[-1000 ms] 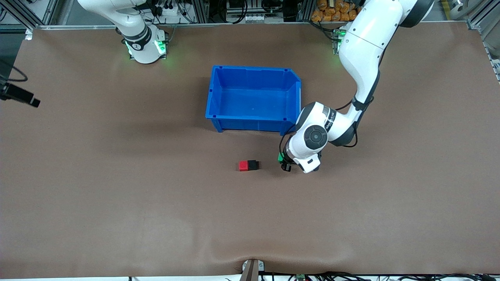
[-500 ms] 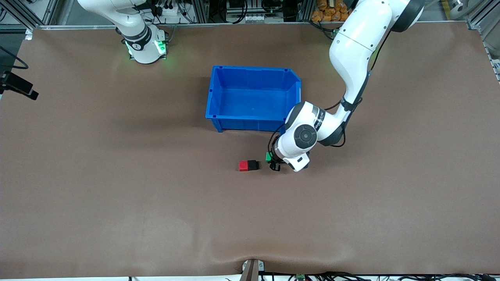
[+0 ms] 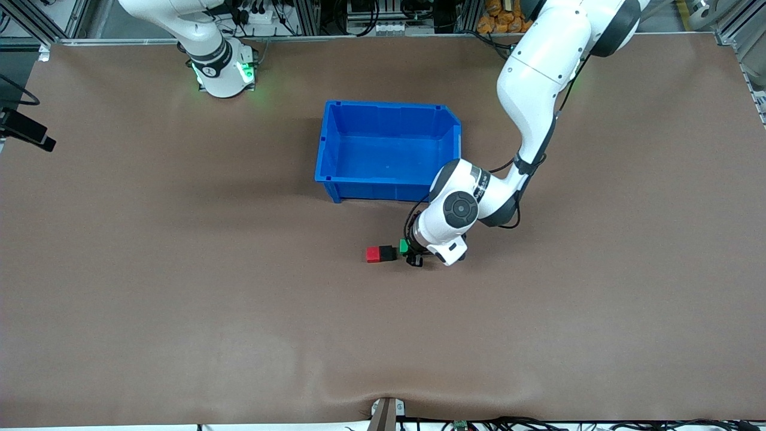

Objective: Attach green and red cubes to black cube
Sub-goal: 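Lower the green cube against the black cube and open the left gripper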

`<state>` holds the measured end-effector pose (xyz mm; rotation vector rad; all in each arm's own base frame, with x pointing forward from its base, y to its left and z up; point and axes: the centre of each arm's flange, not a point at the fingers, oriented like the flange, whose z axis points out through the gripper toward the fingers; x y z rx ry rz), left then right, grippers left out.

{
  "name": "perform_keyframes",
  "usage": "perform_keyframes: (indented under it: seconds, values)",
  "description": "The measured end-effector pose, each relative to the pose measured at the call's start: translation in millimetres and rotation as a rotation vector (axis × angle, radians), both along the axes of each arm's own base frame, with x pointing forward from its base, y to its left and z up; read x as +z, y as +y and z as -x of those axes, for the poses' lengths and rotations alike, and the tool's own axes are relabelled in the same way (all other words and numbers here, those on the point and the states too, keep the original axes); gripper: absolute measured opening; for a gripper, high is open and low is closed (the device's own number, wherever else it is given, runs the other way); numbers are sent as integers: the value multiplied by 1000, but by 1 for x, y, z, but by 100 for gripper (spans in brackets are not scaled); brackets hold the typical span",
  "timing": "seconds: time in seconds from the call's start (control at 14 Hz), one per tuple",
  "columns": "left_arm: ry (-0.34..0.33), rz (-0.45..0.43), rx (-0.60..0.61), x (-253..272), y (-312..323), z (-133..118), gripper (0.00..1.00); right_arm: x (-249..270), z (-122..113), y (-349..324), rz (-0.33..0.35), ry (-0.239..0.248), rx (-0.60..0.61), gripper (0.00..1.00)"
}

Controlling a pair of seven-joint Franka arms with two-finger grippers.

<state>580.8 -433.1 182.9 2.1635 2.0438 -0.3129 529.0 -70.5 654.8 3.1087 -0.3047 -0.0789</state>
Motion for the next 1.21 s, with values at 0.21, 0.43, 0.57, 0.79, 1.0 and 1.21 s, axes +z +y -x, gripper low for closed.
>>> perform_keyframes:
  seconds: [0.21, 0.43, 0.57, 0.79, 1.0, 1.21]
  values:
    - [-23, 11, 2, 0, -4, 0, 39, 2, 0, -2, -1, -6, -5, 100]
    - [-35, 17, 3, 1, -7, 0, 39, 2, 0, -1, -15, -7, -5, 100]
    - [-42, 20, 5, 0, -7, -1, 39, 2, 0, 0, -17, -5, -5, 100]
    - [-49, 25, 8, -2, -9, -5, 39, 2, -1, 4, -19, -5, 2, 100]
    - [-76, 35, 17, -1, -8, -10, 40, 2, -2, 8, -20, -7, 10, 100]
    - [-82, 38, 17, 0, -9, -10, 63, 1, -2, 9, -21, -7, 12, 100]
